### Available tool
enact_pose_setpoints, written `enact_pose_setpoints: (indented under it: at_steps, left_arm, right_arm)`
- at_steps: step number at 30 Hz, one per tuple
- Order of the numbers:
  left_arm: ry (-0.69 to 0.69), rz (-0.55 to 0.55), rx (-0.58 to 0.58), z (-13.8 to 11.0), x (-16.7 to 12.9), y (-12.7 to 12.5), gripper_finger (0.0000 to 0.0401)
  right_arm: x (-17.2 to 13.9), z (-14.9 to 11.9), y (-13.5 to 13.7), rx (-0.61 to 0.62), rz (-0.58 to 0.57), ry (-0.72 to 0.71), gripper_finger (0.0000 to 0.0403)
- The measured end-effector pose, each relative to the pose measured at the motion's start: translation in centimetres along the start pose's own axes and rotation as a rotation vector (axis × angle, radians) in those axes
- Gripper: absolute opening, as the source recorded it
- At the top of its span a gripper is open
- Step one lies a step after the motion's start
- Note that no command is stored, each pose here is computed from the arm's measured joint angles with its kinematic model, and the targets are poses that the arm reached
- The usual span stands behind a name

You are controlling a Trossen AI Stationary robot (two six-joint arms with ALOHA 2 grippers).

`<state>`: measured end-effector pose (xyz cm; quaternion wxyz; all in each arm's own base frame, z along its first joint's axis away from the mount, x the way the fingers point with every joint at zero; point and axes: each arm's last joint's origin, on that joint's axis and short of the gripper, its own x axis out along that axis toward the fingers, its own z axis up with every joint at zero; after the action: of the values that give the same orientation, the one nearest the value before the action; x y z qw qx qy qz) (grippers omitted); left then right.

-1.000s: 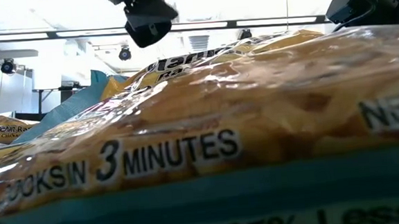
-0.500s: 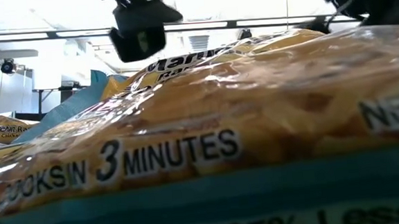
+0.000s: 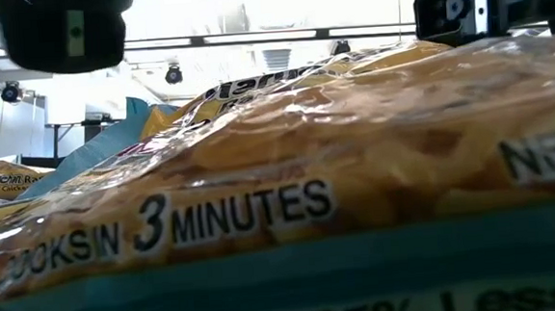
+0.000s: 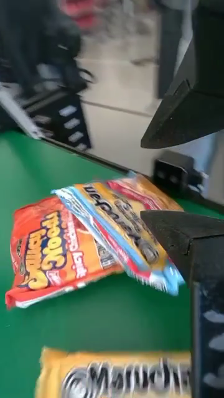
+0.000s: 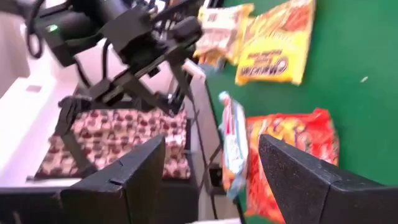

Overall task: Sort Maruchan noodles
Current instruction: Put the blue noodle pack into the right transparent bin

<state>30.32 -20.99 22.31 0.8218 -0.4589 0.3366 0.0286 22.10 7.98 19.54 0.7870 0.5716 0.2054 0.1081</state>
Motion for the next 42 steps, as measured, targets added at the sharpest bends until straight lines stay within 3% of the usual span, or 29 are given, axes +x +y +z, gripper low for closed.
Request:
enact_pose_setpoints:
  at_steps: [7,13,18,26,33,42]
  left_arm:
    - [-0.003,-0.043,-0.188,-3.5,3.9,-0.4,0.0155]
    - [0.025,-0.063,-0.202,-4.4,7.1,-2.8,0.0155]
    - [0.044,0.060,-0.196,-4.7,9.0,-4.2,0.0155]
    - [0.057,0.236,-0.215,-4.6,9.5,-6.0,0.0152]
    - [0.037,0.304,-0.347,-5.4,8.8,-6.6,0.0130]
    - [0.032,0.383,-0.390,-6.3,8.5,-5.7,0.0111]
  right_arm:
    - [0.0,-2.5,0.7,-0.009,0.041,0.160,0.0249]
    - [0.0,-2.8,0.7,-0.020,0.046,0.174,0.0249]
    - [0.0,-2.8,0.7,-0.017,0.047,0.174,0.0249]
    - [0.0,-3.0,0.3,0.034,-0.001,0.216,0.0249]
    - [0.0,-3.0,0.0,0.035,-0.033,0.197,0.0249]
    - [0.3,-3.0,-0.2,0.034,-0.057,0.167,0.0249]
